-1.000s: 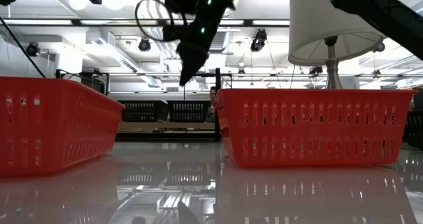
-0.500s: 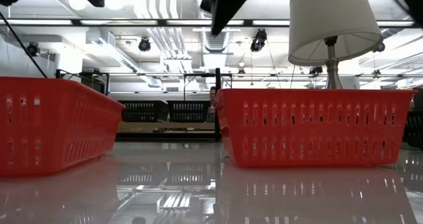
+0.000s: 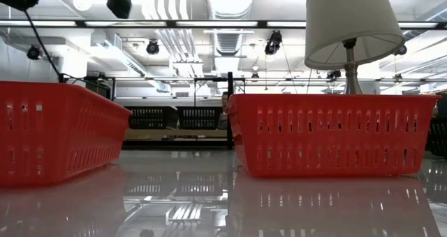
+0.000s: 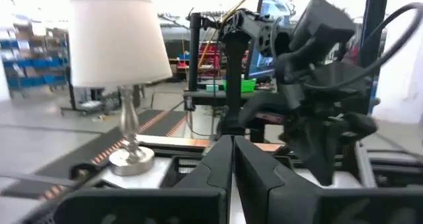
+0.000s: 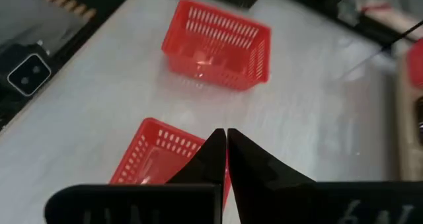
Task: Stack baskets on shelf by color
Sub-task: Stack the red basket on top of the red basket on the shelf
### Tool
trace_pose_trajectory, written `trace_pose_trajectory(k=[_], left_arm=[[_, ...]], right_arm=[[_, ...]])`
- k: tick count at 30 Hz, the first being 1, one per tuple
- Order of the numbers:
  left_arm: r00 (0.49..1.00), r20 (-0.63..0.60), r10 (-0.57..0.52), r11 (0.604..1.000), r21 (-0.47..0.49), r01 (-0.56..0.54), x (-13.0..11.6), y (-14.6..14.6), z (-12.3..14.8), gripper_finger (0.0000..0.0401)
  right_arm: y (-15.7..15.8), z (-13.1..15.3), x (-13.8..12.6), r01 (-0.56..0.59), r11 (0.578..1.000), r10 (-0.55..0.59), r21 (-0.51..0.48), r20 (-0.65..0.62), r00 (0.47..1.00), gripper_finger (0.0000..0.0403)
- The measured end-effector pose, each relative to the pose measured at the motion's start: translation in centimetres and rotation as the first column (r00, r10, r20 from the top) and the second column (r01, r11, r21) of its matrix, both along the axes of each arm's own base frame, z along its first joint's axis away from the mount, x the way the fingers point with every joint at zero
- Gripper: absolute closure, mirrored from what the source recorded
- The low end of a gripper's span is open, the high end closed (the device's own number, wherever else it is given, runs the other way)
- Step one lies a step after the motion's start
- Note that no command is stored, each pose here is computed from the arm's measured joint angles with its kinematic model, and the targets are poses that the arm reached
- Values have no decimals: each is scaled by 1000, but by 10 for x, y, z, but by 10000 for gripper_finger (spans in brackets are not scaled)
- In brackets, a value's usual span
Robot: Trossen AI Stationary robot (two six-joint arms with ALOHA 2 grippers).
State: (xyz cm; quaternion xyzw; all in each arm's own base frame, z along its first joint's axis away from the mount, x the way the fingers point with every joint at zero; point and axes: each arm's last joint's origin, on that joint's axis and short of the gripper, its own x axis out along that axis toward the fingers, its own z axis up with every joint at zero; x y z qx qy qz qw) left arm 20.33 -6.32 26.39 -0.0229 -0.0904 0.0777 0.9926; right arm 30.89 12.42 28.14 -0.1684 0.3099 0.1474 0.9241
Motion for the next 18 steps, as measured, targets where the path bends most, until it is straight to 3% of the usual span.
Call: trace_pose_trajectory(k=[4,9,18], left_arm=[[999,21,-25,995,-94,27,16,-7,-11,400],[998,18,-62,980,-190,64,38,-20,-21,400],[991,30,-133,963,-231,136,76,-58,-11,400]], right_arm=[[-7,-10,-25,-27,1000,26,3,136,990,394],[-19,-17,-51,-74,995,89,-63,283,955,394],[-37,-13,-88,-70,997,82,-42,451,889,394]])
